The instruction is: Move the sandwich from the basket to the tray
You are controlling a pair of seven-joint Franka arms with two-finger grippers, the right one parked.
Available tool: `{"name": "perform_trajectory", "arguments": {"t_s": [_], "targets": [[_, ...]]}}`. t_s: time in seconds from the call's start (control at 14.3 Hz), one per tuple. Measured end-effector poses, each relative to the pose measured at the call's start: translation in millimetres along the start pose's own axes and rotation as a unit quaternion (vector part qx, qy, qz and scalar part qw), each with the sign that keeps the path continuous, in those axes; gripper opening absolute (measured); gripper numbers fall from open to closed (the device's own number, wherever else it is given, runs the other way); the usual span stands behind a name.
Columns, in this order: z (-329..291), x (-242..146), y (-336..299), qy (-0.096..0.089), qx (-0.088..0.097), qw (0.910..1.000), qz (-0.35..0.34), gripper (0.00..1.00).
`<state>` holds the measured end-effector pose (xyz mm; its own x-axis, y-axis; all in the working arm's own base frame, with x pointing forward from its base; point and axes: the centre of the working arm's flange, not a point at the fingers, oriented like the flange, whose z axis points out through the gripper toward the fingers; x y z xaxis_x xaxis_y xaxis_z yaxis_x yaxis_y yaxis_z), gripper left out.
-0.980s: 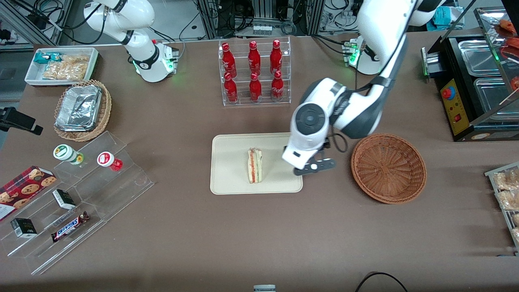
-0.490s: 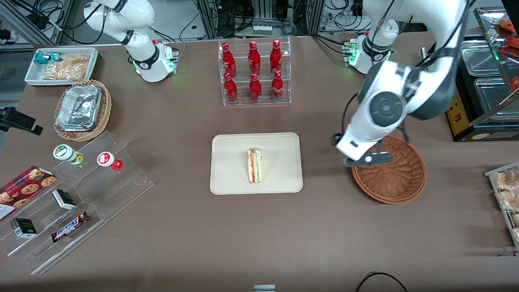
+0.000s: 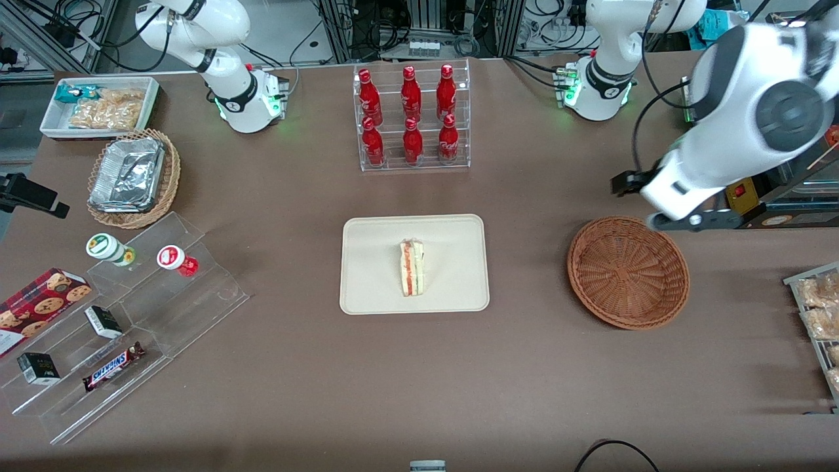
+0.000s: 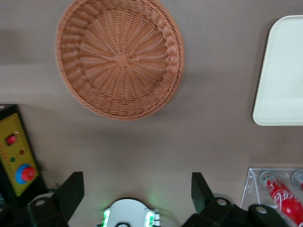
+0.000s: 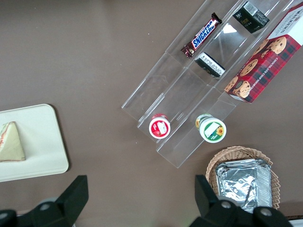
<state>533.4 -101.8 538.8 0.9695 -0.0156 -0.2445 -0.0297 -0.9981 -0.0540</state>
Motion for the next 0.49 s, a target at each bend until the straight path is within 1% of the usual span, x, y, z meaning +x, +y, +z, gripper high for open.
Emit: {"name": "perform_trajectory", "arguments": {"t_s": [0.21, 0.49], "targets": [[-33.0, -9.1, -36.7, 0.028, -0.009, 0.9996, 0.001, 1.0], [-65.7, -19.9, -66.4, 0.063, -0.015, 0.9978, -0.011, 1.0]]}}
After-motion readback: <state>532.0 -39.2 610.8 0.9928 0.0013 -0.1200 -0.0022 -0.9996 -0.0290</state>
